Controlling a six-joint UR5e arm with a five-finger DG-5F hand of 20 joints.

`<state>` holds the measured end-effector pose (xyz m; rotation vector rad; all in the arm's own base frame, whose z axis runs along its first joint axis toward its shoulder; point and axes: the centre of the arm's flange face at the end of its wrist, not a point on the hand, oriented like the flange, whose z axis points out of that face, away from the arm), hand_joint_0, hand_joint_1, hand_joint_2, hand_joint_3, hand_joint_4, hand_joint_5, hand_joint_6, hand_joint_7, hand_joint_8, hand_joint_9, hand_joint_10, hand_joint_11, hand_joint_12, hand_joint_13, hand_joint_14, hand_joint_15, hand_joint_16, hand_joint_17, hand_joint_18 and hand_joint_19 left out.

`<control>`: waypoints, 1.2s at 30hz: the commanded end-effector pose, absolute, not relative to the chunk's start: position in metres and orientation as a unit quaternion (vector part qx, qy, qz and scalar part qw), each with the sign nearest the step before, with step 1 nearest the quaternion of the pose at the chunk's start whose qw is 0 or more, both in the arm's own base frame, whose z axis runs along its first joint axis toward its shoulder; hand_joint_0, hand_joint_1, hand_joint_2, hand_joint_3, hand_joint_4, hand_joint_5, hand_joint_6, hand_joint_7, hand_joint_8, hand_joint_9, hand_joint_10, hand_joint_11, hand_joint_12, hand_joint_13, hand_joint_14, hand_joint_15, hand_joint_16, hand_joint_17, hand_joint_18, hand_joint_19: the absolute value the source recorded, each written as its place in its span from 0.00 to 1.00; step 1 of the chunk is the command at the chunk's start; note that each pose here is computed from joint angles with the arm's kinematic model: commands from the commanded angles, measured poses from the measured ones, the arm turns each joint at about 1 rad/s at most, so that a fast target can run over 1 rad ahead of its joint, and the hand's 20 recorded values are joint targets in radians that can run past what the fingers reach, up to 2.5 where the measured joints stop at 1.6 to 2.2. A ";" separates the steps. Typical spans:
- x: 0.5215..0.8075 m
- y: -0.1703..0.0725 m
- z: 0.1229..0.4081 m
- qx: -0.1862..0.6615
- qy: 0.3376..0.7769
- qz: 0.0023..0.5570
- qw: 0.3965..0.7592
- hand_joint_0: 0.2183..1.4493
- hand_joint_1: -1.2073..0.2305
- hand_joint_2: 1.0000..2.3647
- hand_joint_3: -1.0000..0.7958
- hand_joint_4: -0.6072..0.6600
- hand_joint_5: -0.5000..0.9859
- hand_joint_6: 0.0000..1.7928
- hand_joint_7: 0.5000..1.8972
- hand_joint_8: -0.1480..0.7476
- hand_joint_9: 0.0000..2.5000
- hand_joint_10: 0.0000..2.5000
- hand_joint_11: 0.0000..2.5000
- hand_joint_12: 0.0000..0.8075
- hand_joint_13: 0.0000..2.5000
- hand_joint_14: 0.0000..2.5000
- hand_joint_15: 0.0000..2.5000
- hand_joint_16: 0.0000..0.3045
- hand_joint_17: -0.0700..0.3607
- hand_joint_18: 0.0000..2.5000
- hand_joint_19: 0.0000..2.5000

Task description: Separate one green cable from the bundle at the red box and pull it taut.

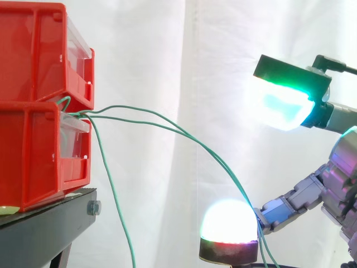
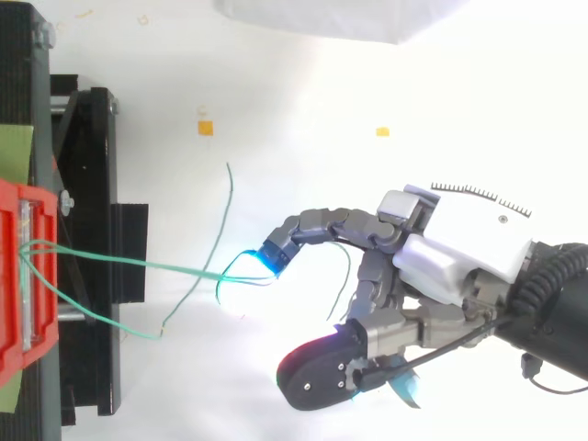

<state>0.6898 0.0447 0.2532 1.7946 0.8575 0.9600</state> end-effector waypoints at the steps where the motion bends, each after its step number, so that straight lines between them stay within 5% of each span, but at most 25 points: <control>1: 0.690 0.045 0.254 0.725 0.347 0.388 0.450 0.13 0.25 0.00 0.28 0.74 0.32 0.28 0.22 0.63 0.74 0.01 0.12 0.75 0.82 0.01 0.21 0.29 0.63 1.00 0.12; 6: 0.690 0.043 0.254 0.726 0.346 0.388 0.450 0.13 0.33 0.00 0.28 0.74 0.35 0.28 0.22 0.61 0.76 0.00 0.11 0.75 0.82 0.01 0.21 0.30 0.64 1.00 0.11; 12: 0.690 0.043 0.254 0.726 0.346 0.388 0.450 0.19 0.58 0.00 0.28 0.73 0.38 0.28 0.23 0.55 0.81 0.00 0.11 0.72 0.82 0.01 0.21 0.29 0.62 1.00 0.12; 17: 0.690 0.044 0.253 0.726 0.346 0.388 0.450 0.25 0.69 0.00 0.28 0.63 0.41 0.28 0.42 0.48 0.85 0.00 0.12 0.67 0.82 0.01 0.22 0.27 0.58 1.00 0.15; 21: 0.690 0.044 0.254 0.726 0.346 0.389 0.449 0.31 0.61 0.00 0.28 0.58 0.43 0.28 0.51 0.43 0.88 0.01 0.14 0.65 0.82 0.01 0.22 0.25 0.57 1.00 0.17; 28: 0.690 0.044 0.253 0.726 0.347 0.390 0.448 0.40 0.45 0.00 0.28 0.58 0.43 0.28 0.52 0.36 0.91 0.01 0.18 0.64 0.83 0.01 0.23 0.24 0.54 1.00 0.18; 36: 0.690 0.043 0.253 0.726 0.347 0.389 0.448 0.44 0.36 0.01 0.36 0.56 0.43 0.28 0.51 0.39 0.91 0.01 0.18 0.63 0.82 0.01 0.23 0.24 0.54 1.00 0.18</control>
